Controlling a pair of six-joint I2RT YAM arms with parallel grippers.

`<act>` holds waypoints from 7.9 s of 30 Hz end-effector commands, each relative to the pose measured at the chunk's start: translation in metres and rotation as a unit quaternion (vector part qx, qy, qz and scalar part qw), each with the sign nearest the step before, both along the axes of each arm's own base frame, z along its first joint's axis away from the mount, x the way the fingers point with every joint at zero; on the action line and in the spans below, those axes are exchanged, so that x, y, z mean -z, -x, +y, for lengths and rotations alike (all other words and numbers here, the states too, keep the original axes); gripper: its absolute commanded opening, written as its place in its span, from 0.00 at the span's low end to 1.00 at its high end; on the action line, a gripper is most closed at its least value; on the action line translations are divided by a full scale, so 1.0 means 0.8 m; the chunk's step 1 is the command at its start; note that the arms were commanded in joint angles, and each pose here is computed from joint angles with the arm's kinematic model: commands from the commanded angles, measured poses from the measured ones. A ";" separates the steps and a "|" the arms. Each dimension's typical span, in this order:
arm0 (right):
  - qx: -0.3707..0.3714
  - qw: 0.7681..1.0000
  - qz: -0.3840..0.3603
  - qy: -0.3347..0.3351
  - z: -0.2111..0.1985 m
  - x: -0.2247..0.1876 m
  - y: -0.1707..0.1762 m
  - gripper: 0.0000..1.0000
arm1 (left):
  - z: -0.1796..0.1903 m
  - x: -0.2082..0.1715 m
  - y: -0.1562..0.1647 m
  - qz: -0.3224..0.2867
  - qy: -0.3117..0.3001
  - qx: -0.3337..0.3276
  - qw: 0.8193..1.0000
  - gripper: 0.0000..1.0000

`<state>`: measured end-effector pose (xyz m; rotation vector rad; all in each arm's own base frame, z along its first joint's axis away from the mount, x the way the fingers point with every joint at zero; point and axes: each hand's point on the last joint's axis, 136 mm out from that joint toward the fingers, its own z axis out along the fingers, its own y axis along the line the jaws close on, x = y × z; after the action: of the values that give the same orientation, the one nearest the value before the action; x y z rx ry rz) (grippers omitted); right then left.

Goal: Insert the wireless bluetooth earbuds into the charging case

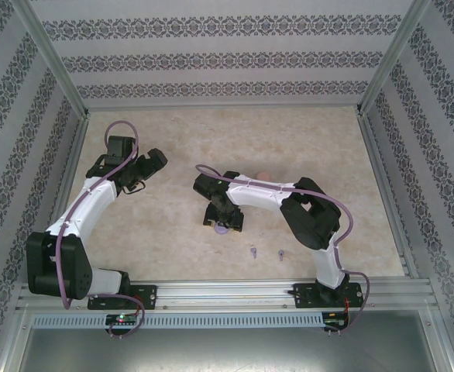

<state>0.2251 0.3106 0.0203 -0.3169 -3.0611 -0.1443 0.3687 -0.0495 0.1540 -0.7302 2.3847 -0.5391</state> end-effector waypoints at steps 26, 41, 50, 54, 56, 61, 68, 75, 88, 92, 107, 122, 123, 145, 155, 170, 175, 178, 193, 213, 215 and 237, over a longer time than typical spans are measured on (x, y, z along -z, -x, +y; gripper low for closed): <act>-0.127 0.991 0.026 0.026 -0.008 0.003 0.006 0.44 | 0.009 -0.032 -0.014 -0.045 -0.003 -0.016 0.999 0.99; -0.246 0.966 0.037 0.071 -0.026 0.002 0.010 0.69 | 0.008 -0.036 -0.013 -0.051 0.004 -0.018 0.999 0.99; -0.067 0.998 -0.007 0.010 -0.010 -0.048 0.002 0.75 | 0.009 -0.039 -0.014 -0.053 0.003 -0.020 0.998 0.99; -0.015 1.000 -0.003 0.021 -0.013 -0.042 0.004 0.75 | 0.009 -0.039 -0.014 -0.053 0.001 -0.020 0.998 0.99; -0.006 1.000 -0.001 0.027 -0.011 -0.038 0.005 0.75 | 0.009 -0.038 -0.015 -0.053 0.002 -0.021 0.998 0.99; -0.001 0.999 0.003 0.054 -0.014 -0.027 0.007 0.76 | 0.009 -0.040 -0.016 -0.055 0.001 -0.020 0.998 0.99; -0.001 0.997 0.011 0.072 -0.020 -0.012 0.010 0.76 | 0.008 -0.044 -0.016 -0.060 0.002 -0.018 0.998 0.99; -0.009 0.997 0.012 0.080 -0.027 -0.002 0.008 0.75 | 0.008 -0.048 -0.016 -0.062 0.000 -0.014 0.998 0.99; -0.018 0.997 0.020 0.070 -0.032 0.018 0.009 0.68 | 0.007 -0.051 -0.013 -0.063 0.002 -0.013 0.998 0.99; -0.021 0.997 0.021 0.066 -0.030 0.023 0.009 0.64 | 0.007 -0.049 -0.012 -0.060 0.005 -0.016 0.998 0.99; -0.005 1.000 -0.018 -0.018 -0.012 -0.017 -0.002 0.44 | -0.013 -0.044 0.009 -0.061 0.055 0.004 0.997 0.99; 0.188 0.944 -0.140 -0.232 0.030 -0.149 -0.179 0.44 | -0.057 -0.060 -0.001 -0.242 0.101 0.116 0.958 0.99; 0.200 0.938 -0.141 -0.243 0.034 -0.152 -0.188 0.44 | -0.061 -0.058 -0.002 -0.251 0.105 0.123 0.954 0.99; 0.272 0.899 -0.137 -0.315 0.078 -0.182 -0.226 0.45 | -0.174 -0.018 -0.032 -0.296 0.113 0.252 0.914 0.69; 0.269 0.900 -0.132 -0.318 0.087 -0.176 -0.224 0.45 | -0.182 -0.018 -0.048 -0.310 0.120 0.247 0.910 0.63; 0.272 0.898 -0.132 -0.321 0.089 -0.174 -0.226 0.45 | -0.194 -0.017 -0.062 -0.318 0.141 0.251 0.903 0.46; 0.275 0.897 -0.132 -0.320 0.087 -0.171 -0.229 0.45 | -0.196 -0.017 -0.059 -0.318 0.144 0.253 0.902 0.42; 0.275 0.897 -0.133 -0.320 0.086 -0.170 -0.230 0.45 | -0.197 -0.015 -0.057 -0.317 0.145 0.253 0.903 0.38; 0.282 0.896 -0.135 -0.315 0.074 -0.163 -0.229 0.45 | -0.188 -0.020 -0.050 -0.319 0.132 0.240 0.907 0.44; 0.286 0.885 -0.140 -0.341 0.069 -0.171 -0.238 0.55 | -0.199 -0.016 -0.046 -0.309 0.137 0.249 0.908 0.03; 0.280 0.879 -0.155 -0.353 0.069 -0.185 -0.245 0.66 | -0.200 -0.016 -0.046 -0.307 0.137 0.251 0.908 0.00; -0.106 0.782 -0.426 -0.443 -0.067 -0.306 -0.222 0.76 | -0.245 -0.139 -0.038 -0.288 0.150 0.427 0.844 0.00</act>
<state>0.4211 0.2373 0.2305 -0.2858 -3.2465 -1.8862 0.4128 -0.2381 0.2647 0.3234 1.8958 -1.2164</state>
